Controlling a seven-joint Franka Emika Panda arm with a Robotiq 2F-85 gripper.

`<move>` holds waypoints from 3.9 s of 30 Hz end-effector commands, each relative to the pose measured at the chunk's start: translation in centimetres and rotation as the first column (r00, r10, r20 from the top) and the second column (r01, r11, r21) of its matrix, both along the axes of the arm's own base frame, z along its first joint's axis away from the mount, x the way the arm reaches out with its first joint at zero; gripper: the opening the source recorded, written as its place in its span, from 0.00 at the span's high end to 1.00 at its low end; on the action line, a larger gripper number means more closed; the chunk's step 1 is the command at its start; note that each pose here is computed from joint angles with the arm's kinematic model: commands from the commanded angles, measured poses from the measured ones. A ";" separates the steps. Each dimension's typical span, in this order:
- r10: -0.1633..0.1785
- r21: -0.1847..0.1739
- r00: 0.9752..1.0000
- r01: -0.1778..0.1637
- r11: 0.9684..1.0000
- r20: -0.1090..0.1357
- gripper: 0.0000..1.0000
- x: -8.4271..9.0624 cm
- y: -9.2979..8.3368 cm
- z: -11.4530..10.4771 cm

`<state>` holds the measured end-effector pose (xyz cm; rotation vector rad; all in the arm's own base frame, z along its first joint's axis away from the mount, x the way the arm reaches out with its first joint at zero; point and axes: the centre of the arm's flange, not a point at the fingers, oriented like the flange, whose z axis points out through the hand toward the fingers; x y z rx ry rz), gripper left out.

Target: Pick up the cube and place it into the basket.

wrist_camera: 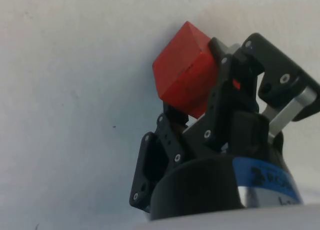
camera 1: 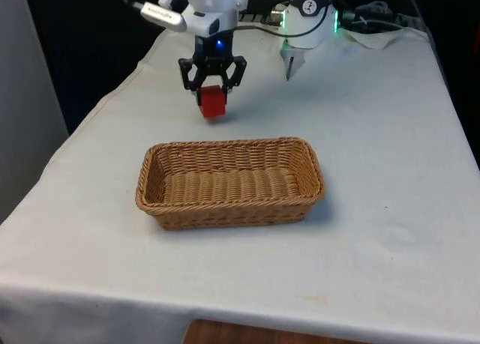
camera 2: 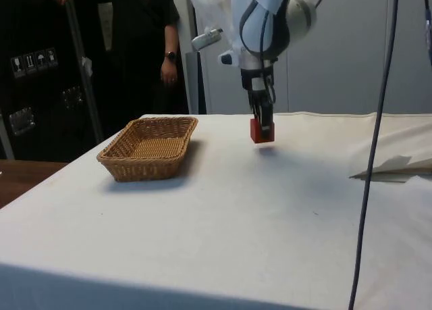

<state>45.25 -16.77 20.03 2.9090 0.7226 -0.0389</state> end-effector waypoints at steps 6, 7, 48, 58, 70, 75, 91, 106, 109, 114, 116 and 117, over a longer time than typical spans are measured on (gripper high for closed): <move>-0.006 0.011 1.000 0.006 1.000 0.007 0.97 1.7 -0.2 2.5; -0.006 0.013 1.000 0.006 1.000 0.009 0.97 2.0 -0.1 2.8; -0.010 0.035 0.999 0.008 0.999 0.052 0.97 13.9 2.7 11.5; -0.014 0.019 0.998 0.013 1.000 0.068 0.97 16.4 3.0 11.0; -0.011 0.009 0.997 0.011 1.000 0.076 0.97 20.9 4.5 9.8; -0.010 0.006 0.997 0.009 1.000 0.080 0.97 22.1 5.0 8.8; -0.029 0.016 0.997 0.028 0.999 0.077 0.97 23.9 5.7 3.9; -0.040 0.041 0.994 0.036 0.998 0.104 0.97 24.4 7.3 0.5; -0.041 0.043 0.994 0.037 0.998 0.105 0.86 24.4 7.3 0.6; -0.039 0.044 0.994 0.035 0.998 0.106 0.29 24.5 7.4 0.7; -0.039 0.044 0.994 0.035 0.998 0.106 0.09 24.5 7.4 0.7; -0.039 0.044 0.993 0.035 0.998 0.107 0.02 24.6 7.4 0.7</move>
